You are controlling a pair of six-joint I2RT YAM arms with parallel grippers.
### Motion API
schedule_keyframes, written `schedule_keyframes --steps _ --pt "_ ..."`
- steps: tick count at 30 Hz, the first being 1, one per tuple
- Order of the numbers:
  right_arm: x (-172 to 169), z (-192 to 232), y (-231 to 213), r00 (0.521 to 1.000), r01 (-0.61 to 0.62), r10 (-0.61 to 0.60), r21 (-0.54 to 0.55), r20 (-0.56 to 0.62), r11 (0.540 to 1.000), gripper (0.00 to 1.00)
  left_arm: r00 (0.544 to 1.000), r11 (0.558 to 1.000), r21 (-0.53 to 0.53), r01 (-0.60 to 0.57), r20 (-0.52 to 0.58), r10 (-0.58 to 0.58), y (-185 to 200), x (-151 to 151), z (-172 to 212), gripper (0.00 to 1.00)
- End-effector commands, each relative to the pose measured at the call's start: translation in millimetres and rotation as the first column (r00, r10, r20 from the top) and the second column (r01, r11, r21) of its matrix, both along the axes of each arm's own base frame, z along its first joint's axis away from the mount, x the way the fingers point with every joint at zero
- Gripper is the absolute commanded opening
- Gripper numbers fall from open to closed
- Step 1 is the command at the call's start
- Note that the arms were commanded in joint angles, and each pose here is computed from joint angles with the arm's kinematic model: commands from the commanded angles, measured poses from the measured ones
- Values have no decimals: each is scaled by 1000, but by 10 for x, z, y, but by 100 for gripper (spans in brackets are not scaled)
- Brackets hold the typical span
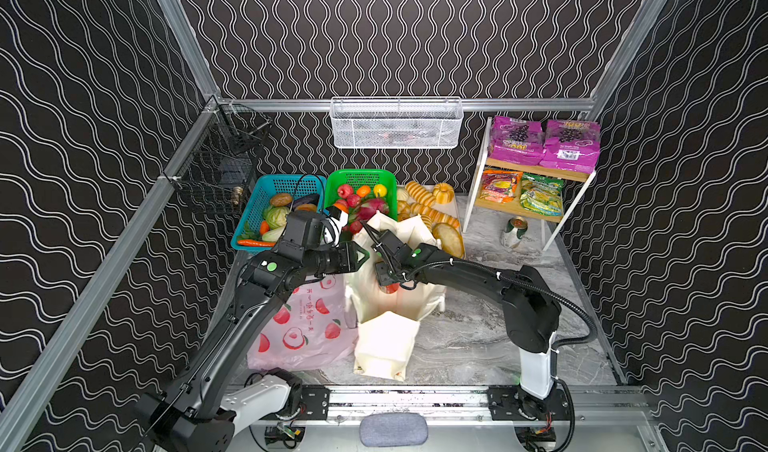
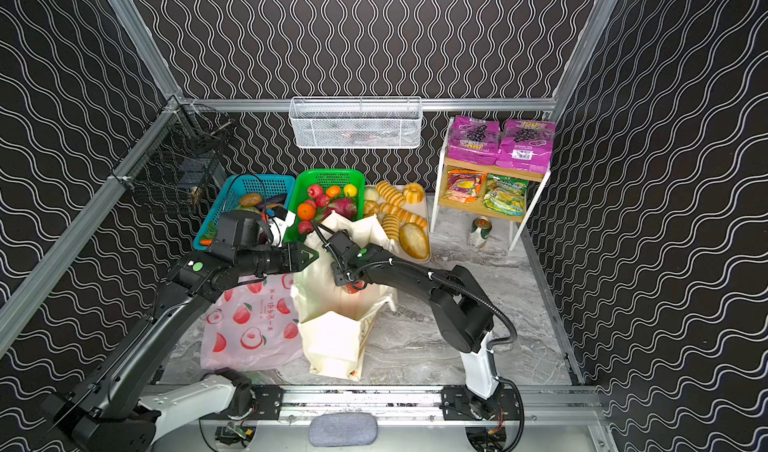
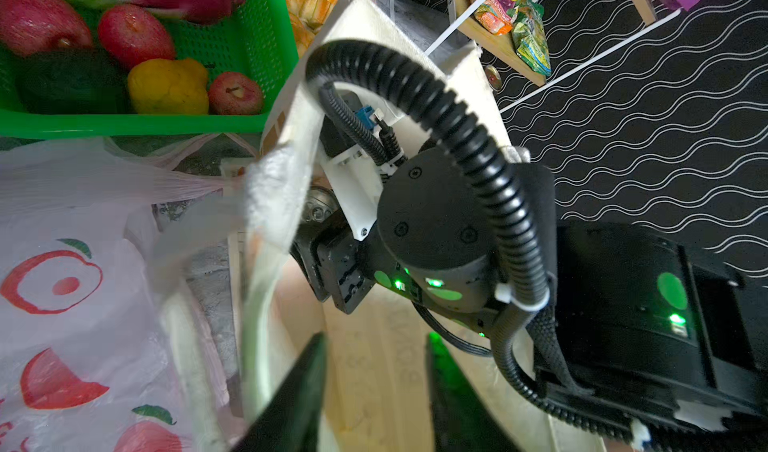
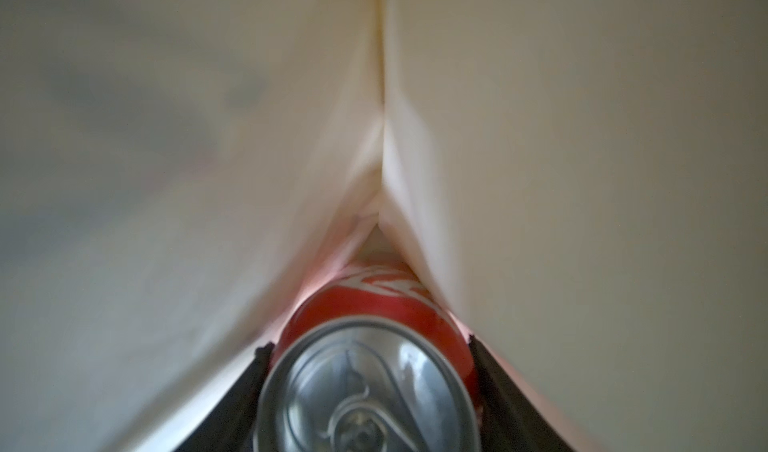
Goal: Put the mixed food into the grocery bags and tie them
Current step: 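Carry the cola can into the tote bag while the left gripper holds the rim, then release the red cola can in the bag and raise the right gripper toward the shelf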
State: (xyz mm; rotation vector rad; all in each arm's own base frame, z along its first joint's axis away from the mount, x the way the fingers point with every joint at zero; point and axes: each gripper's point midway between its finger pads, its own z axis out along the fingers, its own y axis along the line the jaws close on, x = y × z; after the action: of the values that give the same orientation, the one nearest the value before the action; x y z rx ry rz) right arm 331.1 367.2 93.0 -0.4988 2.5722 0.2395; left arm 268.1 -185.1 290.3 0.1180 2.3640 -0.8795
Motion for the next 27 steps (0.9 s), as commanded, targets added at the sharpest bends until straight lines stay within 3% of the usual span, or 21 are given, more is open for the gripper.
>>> schedule_keyframes --steps 1,9,14,18,27 --pt "-217 -333 -90 991 -15 7 -56 -135 998 50 1000 1000 -8 18 3 -18 -16 -24 15 66" --pt "-168 75 28 995 -42 44 20 -86 999 62 998 993 114 -14 -56 20 154 -70 -229 64" --pt "-124 420 89 997 -59 61 52 -49 997 75 999 999 34 27 33 -28 62 -103 76 66" --pt "-126 732 99 998 -65 66 101 -9 993 81 998 999 42 3 63 -6 122 -123 175 69" --pt "-122 1839 -105 978 -76 20 265 206 961 87 989 985 120 -122 104 109 379 -84 153 74"
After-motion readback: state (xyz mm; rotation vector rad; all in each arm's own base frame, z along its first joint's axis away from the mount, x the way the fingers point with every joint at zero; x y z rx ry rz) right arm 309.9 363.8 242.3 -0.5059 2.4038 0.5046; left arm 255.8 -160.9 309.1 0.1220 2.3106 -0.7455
